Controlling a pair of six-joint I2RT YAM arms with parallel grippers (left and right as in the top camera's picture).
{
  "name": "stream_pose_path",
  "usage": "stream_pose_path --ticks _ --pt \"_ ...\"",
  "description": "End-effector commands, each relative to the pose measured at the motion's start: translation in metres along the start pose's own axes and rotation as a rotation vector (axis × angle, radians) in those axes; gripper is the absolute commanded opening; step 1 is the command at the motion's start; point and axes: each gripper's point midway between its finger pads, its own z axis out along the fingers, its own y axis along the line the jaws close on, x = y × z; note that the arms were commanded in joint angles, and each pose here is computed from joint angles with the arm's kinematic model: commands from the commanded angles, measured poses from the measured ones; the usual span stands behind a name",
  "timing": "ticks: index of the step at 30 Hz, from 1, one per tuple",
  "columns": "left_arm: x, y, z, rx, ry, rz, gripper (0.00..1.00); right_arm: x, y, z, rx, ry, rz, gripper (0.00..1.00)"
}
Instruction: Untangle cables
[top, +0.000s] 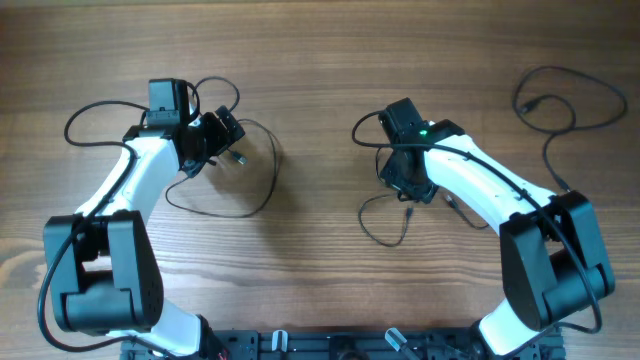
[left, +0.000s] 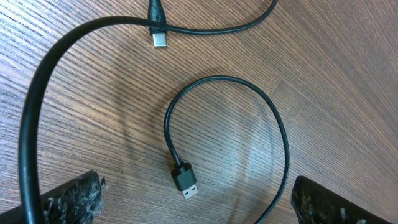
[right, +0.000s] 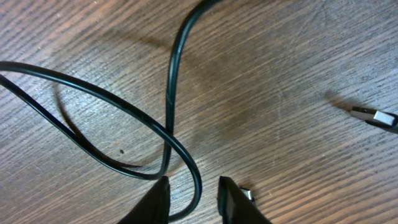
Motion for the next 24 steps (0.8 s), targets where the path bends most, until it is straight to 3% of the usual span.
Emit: stream_pose_path --ticks 1,6,8,12,21,24 --pt "0.0 0.0001 0.0023 -0.006 0.001 0.008 1.0 0.0025 -0.0014 -0.0009 -0.004 0.005 0.0 0.29" --pt "0.0001 0.0001 0.0023 -0.006 0.001 0.008 1.0 0.0009 0.0023 0.002 -0.015 0.001 -0.031 0.25" --pt "0.0 0.0001 0.0023 -0.006 0.0 0.008 1.0 0.0016 0.0028 0.006 -0.023 0.024 -0.041 0.15" --pt "0.0 0.0001 0.0023 -0.006 0.0 0.007 1.0 0.0004 0.0011 0.0064 -0.021 0.027 -0.033 0.11" --pt "0.0 0.0001 0.0023 -0.006 0.001 0.008 1.0 0.0019 0.0023 0.0063 -0.028 0.036 -0.034 0.24" --pt "0.0 0.0001 0.0023 -0.006 0.001 0.008 1.0 0.0026 0.0024 0.008 -0.027 0.042 -0.036 0.24"
